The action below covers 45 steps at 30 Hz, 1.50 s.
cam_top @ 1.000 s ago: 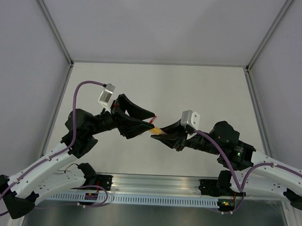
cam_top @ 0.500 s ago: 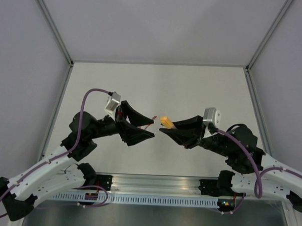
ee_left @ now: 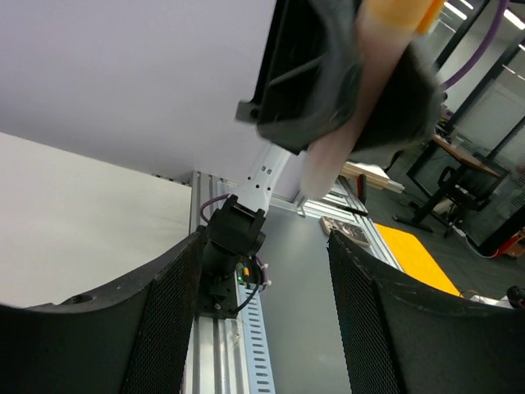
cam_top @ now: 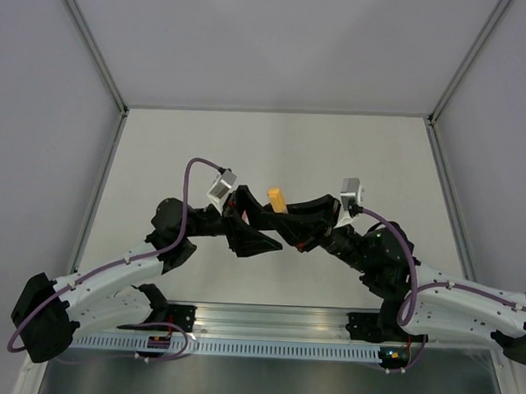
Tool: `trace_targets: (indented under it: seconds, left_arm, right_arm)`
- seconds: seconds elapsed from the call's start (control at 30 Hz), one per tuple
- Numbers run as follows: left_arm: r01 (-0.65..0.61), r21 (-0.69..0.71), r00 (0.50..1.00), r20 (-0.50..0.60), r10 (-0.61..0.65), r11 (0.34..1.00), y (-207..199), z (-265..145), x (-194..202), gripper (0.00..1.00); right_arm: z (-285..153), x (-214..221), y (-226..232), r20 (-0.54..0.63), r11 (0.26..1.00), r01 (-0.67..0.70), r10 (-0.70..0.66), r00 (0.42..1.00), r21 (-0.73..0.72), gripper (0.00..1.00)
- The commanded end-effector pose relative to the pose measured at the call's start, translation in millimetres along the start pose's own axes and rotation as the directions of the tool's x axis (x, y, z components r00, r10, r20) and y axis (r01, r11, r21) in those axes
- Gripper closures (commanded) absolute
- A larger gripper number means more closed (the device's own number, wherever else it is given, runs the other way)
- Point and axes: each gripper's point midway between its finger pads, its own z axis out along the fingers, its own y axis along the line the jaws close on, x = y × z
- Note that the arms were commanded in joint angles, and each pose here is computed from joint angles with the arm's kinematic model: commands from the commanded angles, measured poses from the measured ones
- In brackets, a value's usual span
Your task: Insert the pens into the pen caps
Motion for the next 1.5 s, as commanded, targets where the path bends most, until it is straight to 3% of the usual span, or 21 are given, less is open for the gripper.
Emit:
trace_targets:
  seconds: [0.0,0.07,0.13,0.2,0.33,0.5,0.9,1.03,1.13,1.4,1.47]
  left_arm:
    - [-0.099,0.125,0.993,0.068,0.091,0.987,-33.8,-2.1,-21.4,0.34]
    - [-0.075,0.037,0.996,0.05,0.073,0.997,-21.4,-5.5,-17.1,0.33]
    - [-0.141,-0.04,0.985,0.095,0.144,0.989,-20.2,-14.6,-26.9,0.32]
    - [-0.138,-0.14,0.987,0.064,0.148,0.98,-6.7,-23.3,-20.3,0.29]
    - [-0.158,-0.273,0.975,0.11,0.193,0.949,-1.3,-40.3,-34.2,0.26]
    - [-0.167,-0.271,0.966,0.149,0.213,0.948,-9.4,-38.3,-52.0,0.25]
    - [-0.2,-0.207,0.959,0.157,0.234,0.958,-15.6,-32.3,-51.0,0.28]
    - [-0.211,-0.157,0.96,0.153,0.234,0.965,-23.0,-31.1,-46.1,0.33]
    - [-0.197,-0.145,0.967,0.132,0.216,0.97,-21.1,-31.8,-36.9,0.43]
    - [-0.149,-0.148,0.977,0.128,0.169,0.978,-9.5,-41.6,-7.3,0.45]
    - [-0.15,-0.145,0.975,0.14,0.17,0.978,-9.4,-41.9,-7.7,0.54]
  right_arm:
    - [4.6,-20.3,2.3,0.071,0.999,-0.035,0.034,0.997,0.005,1.0]
    - [1.0,-11.8,-11.6,0.024,0.997,0.006,-0.008,1.0,0.075,1.0]
    - [-7.9,0.6,-21.5,-0.033,0.992,0.03,-0.027,0.999,0.122,1.0]
    - [-17.2,19.2,-28.5,-0.119,0.987,0.073,-0.056,0.991,0.142,1.0]
    - [-31.5,40.5,-29.7,-0.234,0.985,0.136,-0.107,0.966,0.11,1.0]
    - [-36.3,58.7,-6.2,-0.272,0.994,0.101,-0.108,0.956,-0.04,1.0]
    - [-27.3,91.0,1.7,-0.352,0.995,0.042,-0.073,0.933,-0.095,1.0]
    - [-24.6,96.8,3.8,-0.362,0.995,0.017,-0.051,0.931,-0.099,1.0]
    - [-20.7,96.4,3.5,-0.361,0.996,0.004,-0.036,0.932,-0.089,1.0]
    - [-14.9,94.8,0.0,-0.363,0.998,-0.02,-0.006,0.932,-0.067,1.0]
    - [-14.8,95.2,-0.6,-0.36,0.998,-0.027,0.002,0.933,-0.063,1.0]
